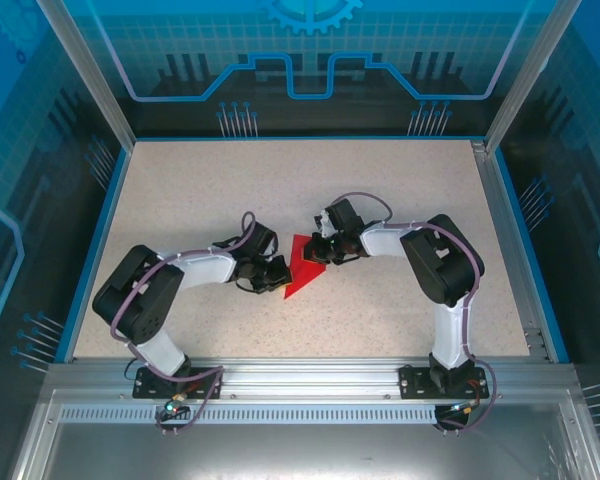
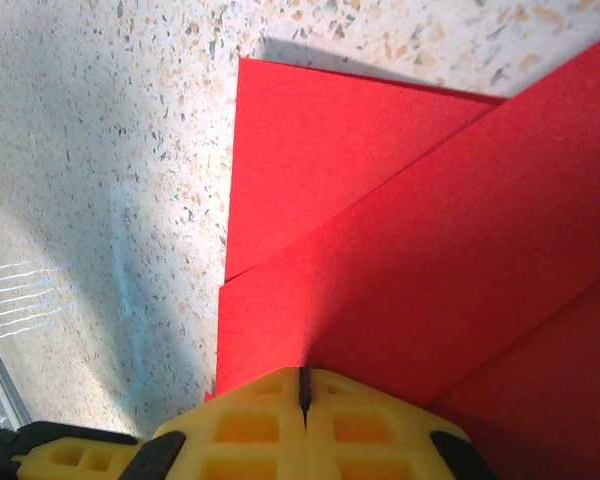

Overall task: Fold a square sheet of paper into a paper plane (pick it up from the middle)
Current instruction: Fourth fold the wing at the center of the table.

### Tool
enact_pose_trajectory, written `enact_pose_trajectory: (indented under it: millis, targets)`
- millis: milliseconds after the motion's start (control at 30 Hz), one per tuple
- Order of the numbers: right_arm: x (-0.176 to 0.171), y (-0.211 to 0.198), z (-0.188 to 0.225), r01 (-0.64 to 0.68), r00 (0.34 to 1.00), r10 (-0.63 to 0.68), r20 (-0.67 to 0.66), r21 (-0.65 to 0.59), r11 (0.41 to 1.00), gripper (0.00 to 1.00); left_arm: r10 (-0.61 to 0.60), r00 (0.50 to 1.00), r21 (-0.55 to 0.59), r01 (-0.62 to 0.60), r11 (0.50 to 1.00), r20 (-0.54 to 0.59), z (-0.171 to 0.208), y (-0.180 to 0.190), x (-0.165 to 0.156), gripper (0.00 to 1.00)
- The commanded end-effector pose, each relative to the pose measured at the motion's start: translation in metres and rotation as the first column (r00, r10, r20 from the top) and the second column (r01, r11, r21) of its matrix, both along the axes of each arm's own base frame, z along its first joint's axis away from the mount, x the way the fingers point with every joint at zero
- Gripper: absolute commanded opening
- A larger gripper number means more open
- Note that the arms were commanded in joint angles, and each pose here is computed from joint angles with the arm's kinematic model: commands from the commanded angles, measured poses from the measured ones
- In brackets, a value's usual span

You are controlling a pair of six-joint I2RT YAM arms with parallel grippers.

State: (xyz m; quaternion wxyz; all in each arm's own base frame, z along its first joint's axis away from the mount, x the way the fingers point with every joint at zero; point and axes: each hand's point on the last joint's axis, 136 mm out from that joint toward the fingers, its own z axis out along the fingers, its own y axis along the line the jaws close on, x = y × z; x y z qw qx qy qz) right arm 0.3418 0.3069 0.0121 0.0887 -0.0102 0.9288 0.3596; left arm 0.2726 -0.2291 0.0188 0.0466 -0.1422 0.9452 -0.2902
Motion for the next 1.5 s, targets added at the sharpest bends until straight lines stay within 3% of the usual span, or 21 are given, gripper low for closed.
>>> enact_pose_trajectory:
  millis: [0,367,567,833,1167,1467]
  targets:
    - [-0.023,-0.026,-0.051,0.018,0.994,-0.032,-0.100,-0.145,0.989,0.03,0.023,0.999,-0.039,-0.024,0.999,-0.032,0.027,-0.005,0.005,0.13]
    - [-0.027,-0.025,-0.060,0.021,0.992,-0.040,-0.122,-0.149,0.989,0.03,0.102,0.993,-0.195,-0.111,0.975,-0.057,0.024,-0.031,0.025,0.18]
    - [-0.030,-0.026,-0.063,0.021,0.990,-0.041,-0.131,-0.155,0.988,0.03,0.111,0.984,-0.126,-0.129,0.984,-0.140,-0.005,-0.019,0.006,0.19]
    - [-0.031,-0.030,-0.064,0.025,0.990,-0.049,-0.133,-0.176,0.984,0.03,0.084,0.960,-0.012,-0.091,0.996,-0.265,-0.039,0.011,-0.049,0.19]
    - [-0.030,-0.031,-0.060,0.022,0.991,-0.046,-0.128,-0.186,0.982,0.04,0.006,0.957,0.027,0.002,1.000,-0.290,-0.037,0.024,-0.080,0.18]
    - [-0.031,-0.030,-0.060,0.017,0.990,-0.043,-0.132,-0.192,0.981,0.04,-0.074,0.972,-0.027,0.070,0.997,-0.222,-0.013,0.017,-0.077,0.19]
